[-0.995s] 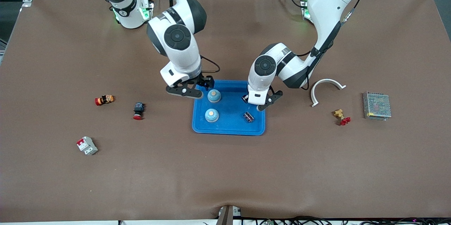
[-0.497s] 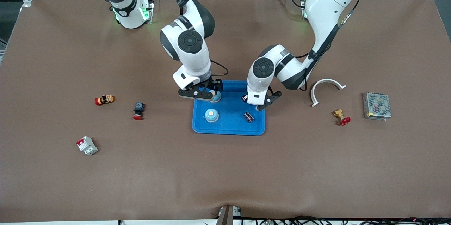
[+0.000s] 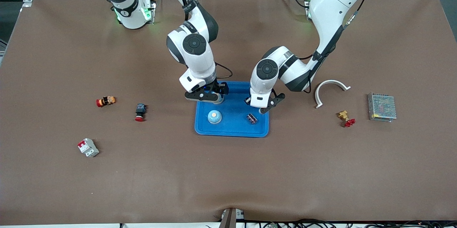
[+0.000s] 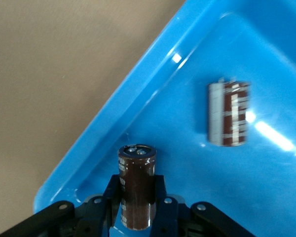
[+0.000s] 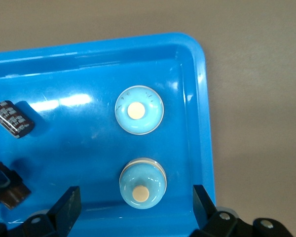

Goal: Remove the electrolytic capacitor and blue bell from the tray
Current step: 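Carry the brown capacitor with the left gripper toward the white clamp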

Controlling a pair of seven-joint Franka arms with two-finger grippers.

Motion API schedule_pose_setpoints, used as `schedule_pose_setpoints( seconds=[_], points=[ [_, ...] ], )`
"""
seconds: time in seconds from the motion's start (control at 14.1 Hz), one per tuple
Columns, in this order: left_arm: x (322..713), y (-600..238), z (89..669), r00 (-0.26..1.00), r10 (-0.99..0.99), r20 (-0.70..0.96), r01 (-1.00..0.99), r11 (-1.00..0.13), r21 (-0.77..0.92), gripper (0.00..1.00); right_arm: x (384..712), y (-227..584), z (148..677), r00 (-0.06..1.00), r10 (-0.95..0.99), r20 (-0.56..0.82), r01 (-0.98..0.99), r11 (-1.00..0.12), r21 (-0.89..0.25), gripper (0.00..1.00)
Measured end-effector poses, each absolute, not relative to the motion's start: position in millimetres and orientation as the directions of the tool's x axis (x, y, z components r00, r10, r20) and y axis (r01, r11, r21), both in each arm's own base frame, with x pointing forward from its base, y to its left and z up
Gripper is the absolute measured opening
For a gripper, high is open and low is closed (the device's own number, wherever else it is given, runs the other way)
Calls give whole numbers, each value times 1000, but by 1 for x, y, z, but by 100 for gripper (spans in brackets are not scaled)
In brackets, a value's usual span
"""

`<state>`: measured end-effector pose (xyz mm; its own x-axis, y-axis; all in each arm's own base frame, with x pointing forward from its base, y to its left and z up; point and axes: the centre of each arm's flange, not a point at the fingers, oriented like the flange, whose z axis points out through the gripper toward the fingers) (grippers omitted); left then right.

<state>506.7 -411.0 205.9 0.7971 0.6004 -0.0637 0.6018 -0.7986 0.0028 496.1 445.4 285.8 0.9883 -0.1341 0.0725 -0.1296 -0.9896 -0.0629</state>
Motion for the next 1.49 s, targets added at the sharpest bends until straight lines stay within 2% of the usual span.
schedule_pose_setpoints(
  seconds=[0.36,0.64,0.92,1.49],
  points=[
    [540,-398,284,790,614,3,613,-789,44,32,483,453,262,992,-112,54,-110,-993,-36,100],
    [575,-322,338,831,554,48,555,-832,-10,32,481,452,257,992,-111,52,-109,-993,-33,100],
    [595,-249,344,853,521,19,521,-848,-97,32,481,453,243,992,-108,59,-106,-994,-37,100],
    [592,-133,322,895,442,-54,428,-887,-172,32,468,462,217,995,-83,49,-82,-996,-17,100]
  ],
)
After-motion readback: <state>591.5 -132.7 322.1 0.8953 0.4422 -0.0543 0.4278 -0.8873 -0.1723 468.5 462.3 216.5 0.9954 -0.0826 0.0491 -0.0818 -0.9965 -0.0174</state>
